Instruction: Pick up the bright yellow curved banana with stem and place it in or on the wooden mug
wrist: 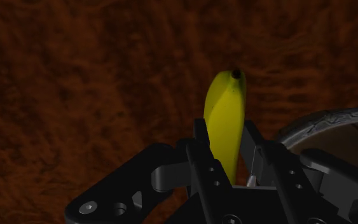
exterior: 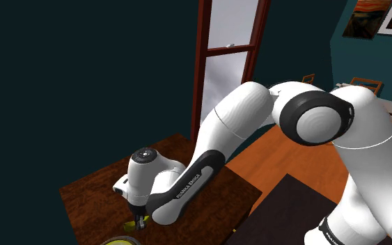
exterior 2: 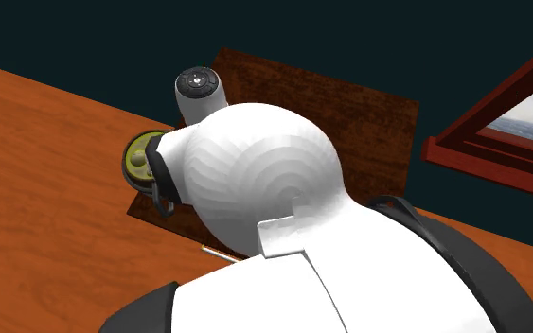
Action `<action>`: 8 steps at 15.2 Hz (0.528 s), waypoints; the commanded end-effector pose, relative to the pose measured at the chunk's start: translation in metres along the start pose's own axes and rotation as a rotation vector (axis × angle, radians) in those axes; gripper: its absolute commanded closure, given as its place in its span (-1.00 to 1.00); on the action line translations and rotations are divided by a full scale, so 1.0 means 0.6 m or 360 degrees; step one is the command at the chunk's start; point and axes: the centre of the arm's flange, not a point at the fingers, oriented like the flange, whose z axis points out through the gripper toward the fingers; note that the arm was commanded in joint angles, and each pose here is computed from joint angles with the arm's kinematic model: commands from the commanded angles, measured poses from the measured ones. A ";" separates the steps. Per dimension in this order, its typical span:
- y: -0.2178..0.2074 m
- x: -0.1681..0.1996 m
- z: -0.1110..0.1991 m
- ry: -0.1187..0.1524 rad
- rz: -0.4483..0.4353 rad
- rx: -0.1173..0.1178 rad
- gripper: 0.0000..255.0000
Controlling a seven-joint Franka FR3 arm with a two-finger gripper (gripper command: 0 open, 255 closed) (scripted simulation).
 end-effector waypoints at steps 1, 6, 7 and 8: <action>0.002 0.001 -0.016 0.0000 0.0000 0.0000 1.00; 0.003 0.008 -0.060 0.0000 0.0000 0.0000 1.00; 0.004 0.010 -0.068 0.0000 0.0000 0.0000 1.00; 0.004 0.011 -0.077 0.0000 0.0000 0.0000 1.00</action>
